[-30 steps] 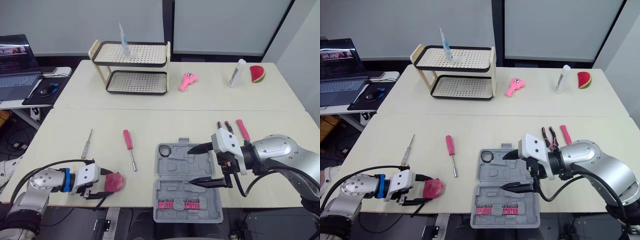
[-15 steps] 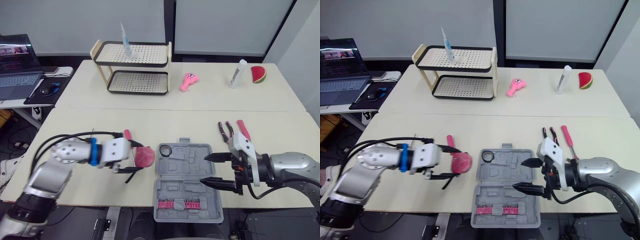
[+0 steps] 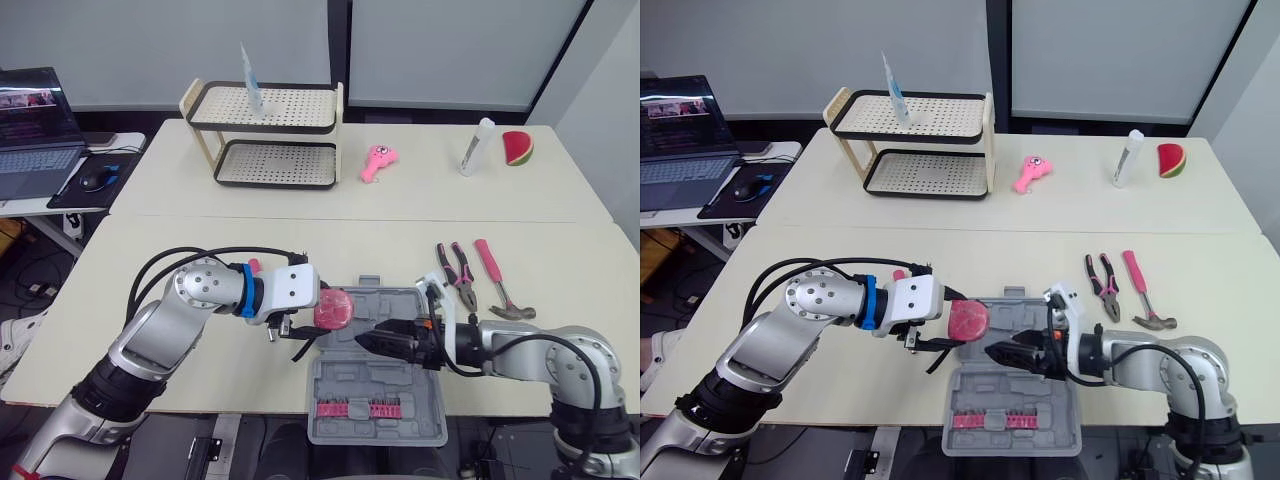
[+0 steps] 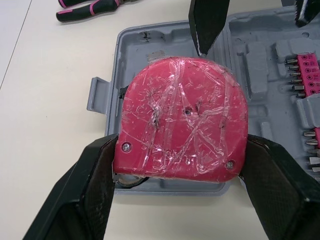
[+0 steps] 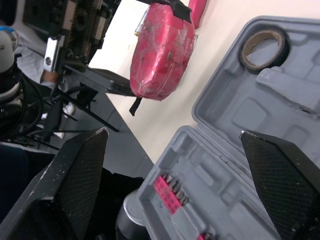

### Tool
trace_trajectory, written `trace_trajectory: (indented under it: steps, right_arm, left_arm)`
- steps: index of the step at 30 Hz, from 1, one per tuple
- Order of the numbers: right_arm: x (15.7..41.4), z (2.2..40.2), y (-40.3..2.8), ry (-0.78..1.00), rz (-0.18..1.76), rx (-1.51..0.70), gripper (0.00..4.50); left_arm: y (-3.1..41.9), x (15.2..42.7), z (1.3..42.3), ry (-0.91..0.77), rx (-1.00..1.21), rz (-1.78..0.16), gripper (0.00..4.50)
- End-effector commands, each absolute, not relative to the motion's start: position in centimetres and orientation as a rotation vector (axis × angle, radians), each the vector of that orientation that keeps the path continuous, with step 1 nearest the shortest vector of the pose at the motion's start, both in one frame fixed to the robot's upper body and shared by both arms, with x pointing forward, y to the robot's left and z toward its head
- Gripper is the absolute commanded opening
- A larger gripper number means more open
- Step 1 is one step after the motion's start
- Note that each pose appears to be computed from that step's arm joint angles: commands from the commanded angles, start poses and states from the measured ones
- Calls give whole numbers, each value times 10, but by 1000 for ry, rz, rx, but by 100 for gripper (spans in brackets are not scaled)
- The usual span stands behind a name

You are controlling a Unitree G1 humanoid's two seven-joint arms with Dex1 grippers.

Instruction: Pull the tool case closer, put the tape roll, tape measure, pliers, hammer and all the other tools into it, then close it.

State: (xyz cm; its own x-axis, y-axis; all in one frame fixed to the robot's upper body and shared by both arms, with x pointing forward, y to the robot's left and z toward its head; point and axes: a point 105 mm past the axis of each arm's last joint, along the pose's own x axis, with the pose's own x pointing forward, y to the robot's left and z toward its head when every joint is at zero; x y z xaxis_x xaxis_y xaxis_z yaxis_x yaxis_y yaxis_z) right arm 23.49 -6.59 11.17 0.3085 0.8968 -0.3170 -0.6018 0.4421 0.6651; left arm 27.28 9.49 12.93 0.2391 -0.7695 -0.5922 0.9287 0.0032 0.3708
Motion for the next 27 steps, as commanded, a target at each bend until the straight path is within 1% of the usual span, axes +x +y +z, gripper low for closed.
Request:
trace_trajectory:
  steps: [1, 8, 9, 10, 13, 15, 18, 23, 25, 27]
  right_arm:
    - [241, 121, -59, 719, 1045, 539, 450]
    - [256, 126, -43, 727, 1049, 651, 450]
    - [257, 127, -42, 728, 1053, 656, 409]
    - [257, 128, -41, 731, 1056, 660, 386]
    - [257, 128, -40, 739, 1062, 659, 282]
    - [256, 128, -39, 745, 1074, 657, 231]
    - [254, 128, -38, 755, 1089, 655, 185]
    - [253, 126, -38, 766, 1088, 659, 124]
    - [253, 126, -38, 767, 1085, 663, 103]
    - [253, 126, -38, 770, 1083, 666, 95]
  left_arm:
    - [85, 266, 135, 199, 822, -1383, 328]
    - [81, 264, 136, 182, 777, -1390, 328]
    - [81, 263, 135, 183, 775, -1390, 328]
    - [81, 263, 135, 184, 771, -1389, 328]
    - [81, 264, 135, 184, 762, -1382, 328]
    - [82, 266, 135, 183, 762, -1370, 328]
    - [83, 269, 135, 172, 763, -1351, 328]
    - [81, 269, 135, 155, 754, -1342, 328]
    - [81, 269, 134, 152, 755, -1344, 328]
    - [81, 267, 133, 145, 758, -1348, 328]
